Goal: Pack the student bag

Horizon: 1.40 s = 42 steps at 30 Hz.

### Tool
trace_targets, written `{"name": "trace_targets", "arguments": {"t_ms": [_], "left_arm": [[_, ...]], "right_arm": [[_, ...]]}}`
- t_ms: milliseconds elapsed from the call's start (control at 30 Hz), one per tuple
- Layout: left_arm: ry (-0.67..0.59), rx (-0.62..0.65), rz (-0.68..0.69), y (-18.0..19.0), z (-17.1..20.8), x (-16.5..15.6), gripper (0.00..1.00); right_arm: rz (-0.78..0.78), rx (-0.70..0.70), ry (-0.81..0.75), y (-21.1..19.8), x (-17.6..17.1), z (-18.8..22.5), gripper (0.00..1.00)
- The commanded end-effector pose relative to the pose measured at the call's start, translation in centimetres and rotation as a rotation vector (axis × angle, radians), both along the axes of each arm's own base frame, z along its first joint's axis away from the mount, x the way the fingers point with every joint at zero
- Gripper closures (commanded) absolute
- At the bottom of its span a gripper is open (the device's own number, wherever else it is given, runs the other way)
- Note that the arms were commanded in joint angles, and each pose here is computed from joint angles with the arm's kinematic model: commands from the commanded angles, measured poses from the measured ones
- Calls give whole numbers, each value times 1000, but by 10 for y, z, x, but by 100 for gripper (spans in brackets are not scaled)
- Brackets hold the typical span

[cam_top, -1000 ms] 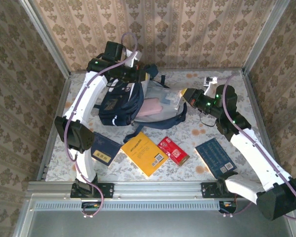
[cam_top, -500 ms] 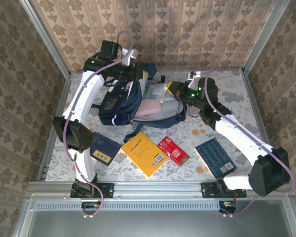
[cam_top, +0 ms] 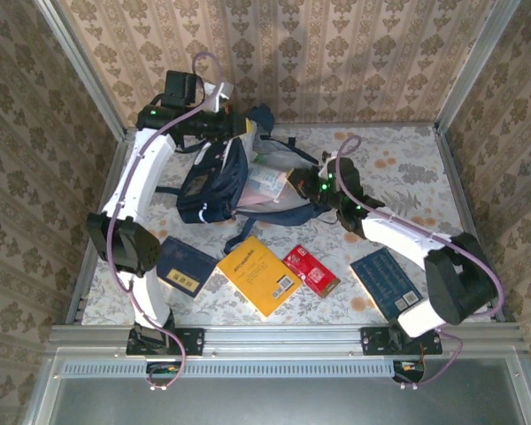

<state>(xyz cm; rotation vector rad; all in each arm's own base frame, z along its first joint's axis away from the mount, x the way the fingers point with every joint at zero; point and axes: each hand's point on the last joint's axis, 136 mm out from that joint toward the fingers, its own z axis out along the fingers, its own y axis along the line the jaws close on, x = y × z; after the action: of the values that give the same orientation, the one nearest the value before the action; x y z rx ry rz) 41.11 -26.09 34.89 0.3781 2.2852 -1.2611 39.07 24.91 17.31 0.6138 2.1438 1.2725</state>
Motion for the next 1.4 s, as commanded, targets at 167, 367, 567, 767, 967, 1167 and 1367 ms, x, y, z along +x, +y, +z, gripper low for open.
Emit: {"name": "trace_targets", "arguments": {"t_ms": [167, 367, 567, 767, 967, 1167, 1367], "left_arm": [[-190, -142, -90, -7, 70, -22, 100], [-183, -141, -101, -12, 66, -21, 100], [-168, -135, -120, -20, 59, -21, 100], [-165, -134, -126, -22, 58, -18, 100], [-155, -123, -89, -12, 50, -10, 100], [-123, -98, -36, -2, 32, 2, 100], [-73, -72, 17, -4, 4, 10, 100]], "right_arm": [[-6, -130, 39, -5, 9, -42, 100], [31, -132, 6, 26, 39, -23, 100], [76, -158, -10, 80, 76, -14, 94], [160, -157, -16, 143, 98, -22, 75], [98, -376, -134, 109, 90, 6, 33], [49, -675, -242, 47, 65, 45, 15], [30, -877, -299, -2, 35, 69, 14]]}}
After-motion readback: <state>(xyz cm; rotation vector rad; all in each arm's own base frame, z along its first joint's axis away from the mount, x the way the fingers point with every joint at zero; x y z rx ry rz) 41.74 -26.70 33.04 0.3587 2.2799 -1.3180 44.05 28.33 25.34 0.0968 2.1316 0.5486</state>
